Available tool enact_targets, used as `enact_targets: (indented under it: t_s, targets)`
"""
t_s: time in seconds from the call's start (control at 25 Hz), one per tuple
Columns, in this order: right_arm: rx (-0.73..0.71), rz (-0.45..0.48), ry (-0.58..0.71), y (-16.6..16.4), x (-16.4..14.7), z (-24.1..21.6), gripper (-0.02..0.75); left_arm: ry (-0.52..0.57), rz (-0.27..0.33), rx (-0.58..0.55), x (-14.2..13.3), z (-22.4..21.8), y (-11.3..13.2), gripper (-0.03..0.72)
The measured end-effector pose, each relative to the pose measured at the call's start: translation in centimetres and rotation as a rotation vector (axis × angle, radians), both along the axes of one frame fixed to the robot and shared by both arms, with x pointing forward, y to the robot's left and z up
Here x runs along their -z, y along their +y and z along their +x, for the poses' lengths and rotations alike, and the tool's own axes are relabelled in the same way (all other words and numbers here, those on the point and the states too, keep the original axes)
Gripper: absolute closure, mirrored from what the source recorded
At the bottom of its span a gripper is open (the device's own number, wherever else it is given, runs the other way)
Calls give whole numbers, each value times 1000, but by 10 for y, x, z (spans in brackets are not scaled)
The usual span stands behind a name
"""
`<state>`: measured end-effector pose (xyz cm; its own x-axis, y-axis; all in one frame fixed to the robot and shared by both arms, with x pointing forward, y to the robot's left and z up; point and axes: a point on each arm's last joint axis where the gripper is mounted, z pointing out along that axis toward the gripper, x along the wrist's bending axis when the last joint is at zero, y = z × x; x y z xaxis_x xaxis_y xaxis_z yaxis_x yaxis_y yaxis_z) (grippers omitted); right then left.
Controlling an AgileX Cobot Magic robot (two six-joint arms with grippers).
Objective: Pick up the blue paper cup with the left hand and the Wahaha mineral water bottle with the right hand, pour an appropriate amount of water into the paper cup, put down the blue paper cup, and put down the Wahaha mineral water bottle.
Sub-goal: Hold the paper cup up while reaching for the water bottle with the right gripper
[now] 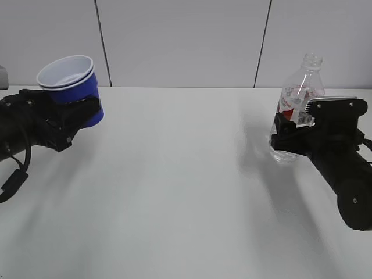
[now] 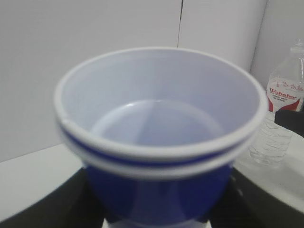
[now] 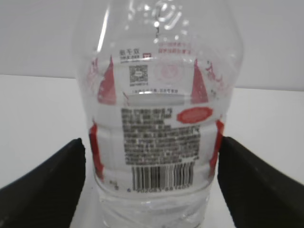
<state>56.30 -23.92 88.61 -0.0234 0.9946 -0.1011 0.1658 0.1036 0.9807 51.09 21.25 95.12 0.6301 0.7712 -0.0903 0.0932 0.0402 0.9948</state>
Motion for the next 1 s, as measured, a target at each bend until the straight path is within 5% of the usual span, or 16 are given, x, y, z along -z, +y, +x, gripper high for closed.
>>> enact_targets:
  t_s: [1.0]
  targets:
    - [5,-44,-6,4,11,19,91,0,0,0,0,0,0,245]
